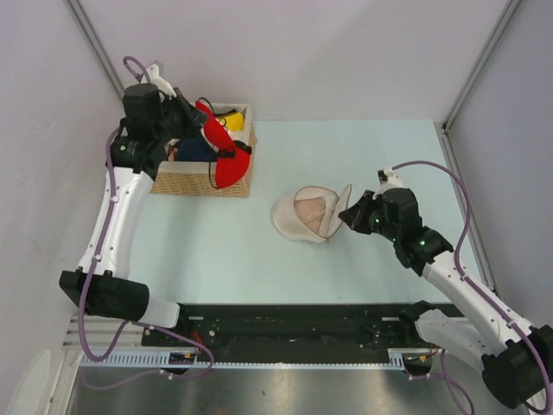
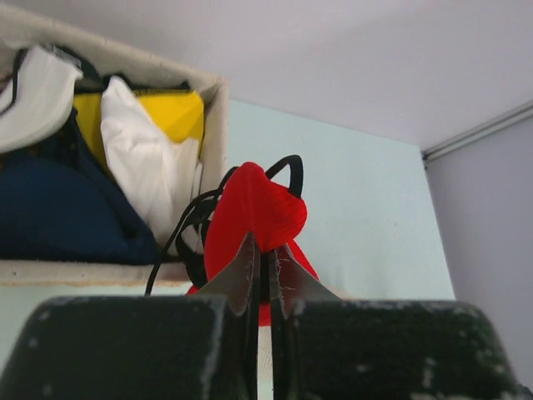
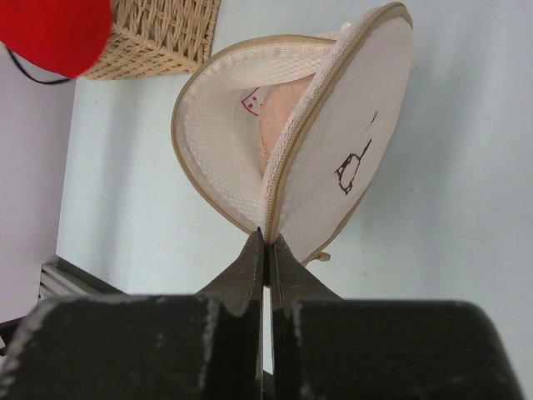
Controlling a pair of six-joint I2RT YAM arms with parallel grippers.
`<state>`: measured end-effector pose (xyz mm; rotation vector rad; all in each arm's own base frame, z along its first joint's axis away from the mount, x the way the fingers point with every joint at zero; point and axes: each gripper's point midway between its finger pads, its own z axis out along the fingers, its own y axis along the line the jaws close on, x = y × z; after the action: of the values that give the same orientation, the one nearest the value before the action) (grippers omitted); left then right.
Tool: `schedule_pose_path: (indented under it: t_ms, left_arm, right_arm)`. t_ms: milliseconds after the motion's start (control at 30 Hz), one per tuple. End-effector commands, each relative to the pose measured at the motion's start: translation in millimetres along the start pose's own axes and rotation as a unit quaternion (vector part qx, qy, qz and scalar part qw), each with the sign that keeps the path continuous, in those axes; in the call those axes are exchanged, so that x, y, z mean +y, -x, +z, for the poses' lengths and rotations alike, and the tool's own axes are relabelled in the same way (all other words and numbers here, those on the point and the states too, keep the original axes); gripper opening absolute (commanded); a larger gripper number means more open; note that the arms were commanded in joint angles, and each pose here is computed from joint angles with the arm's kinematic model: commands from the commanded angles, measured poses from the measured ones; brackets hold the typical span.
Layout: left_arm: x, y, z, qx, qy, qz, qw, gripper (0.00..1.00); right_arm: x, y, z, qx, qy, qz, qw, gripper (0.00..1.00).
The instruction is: Unzip the laundry bag and remove the bra
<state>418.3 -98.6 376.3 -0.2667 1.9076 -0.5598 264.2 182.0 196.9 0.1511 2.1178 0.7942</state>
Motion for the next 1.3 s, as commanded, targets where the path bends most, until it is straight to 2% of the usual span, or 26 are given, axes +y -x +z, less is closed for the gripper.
schedule_pose_path:
  t_ms: [0, 167, 400, 500, 667, 867, 1033, 1067, 1133, 1267]
  left_arm:
    - [-27.9, 68.1, -33.0, -0.089, -0.029, 0.023, 0.995, 0.00]
    - [-19.3, 101.5, -39.0, -0.123, -0.017, 0.019, 0.992, 0.00]
    - [-2.4, 132.7, -21.5, -0.144, 0.014, 0.020, 0.989, 0.00]
    - [25.4, 144.6, -7.6, -0.155, 0.041, 0.015, 0.987, 0.00]
    - [73.1, 139.4, 38.1, -0.140, 0.077, -0.004, 0.987, 0.00]
    - [106.3, 146.9, 60.0, -0.148, 0.108, -0.007, 0.983, 0.00]
    - [138.2, 112.9, 80.4, -0.126, 0.136, -0.016, 0.983, 0.00]
    - [155.8, 89.6, 87.8, -0.106, 0.157, -0.023, 0.982, 0.00]
    - [169.0, 77.6, 91.8, -0.107, 0.173, -0.028, 0.979, 0.00]
    - [211.7, 20.2, 109.3, -0.071, 0.217, -0.047, 0.972, 0.00]
  right_arm:
    - [13.1, 20.1, -1.5, -0.025, 0.018, -0.009, 0.999, 0.00]
    - [16.3, 19.3, 0.9, -0.020, 0.027, -0.007, 0.999, 0.00]
    - [14.2, 16.7, 7.4, -0.008, 0.030, -0.001, 1.000, 0.00]
    - [5.2, 23.7, 3.5, -0.013, 0.022, 0.009, 1.000, 0.00]
    - [-24.3, 36.1, -0.3, -0.021, -0.016, 0.018, 0.999, 0.00]
    - [-51.2, 41.3, 16.3, -0.017, -0.051, 0.042, 0.998, 0.00]
    - [-55.2, 44.6, 41.6, -0.010, -0.043, 0.053, 0.998, 0.00]
    - [-53.5, 45.1, 45.5, -0.007, -0.038, 0.054, 0.998, 0.00]
    - [-56.1, 43.8, 54.1, 0.003, -0.039, 0.056, 0.998, 0.00]
    - [-56.5, 45.1, 59.6, 0.007, -0.039, 0.050, 0.998, 0.00]
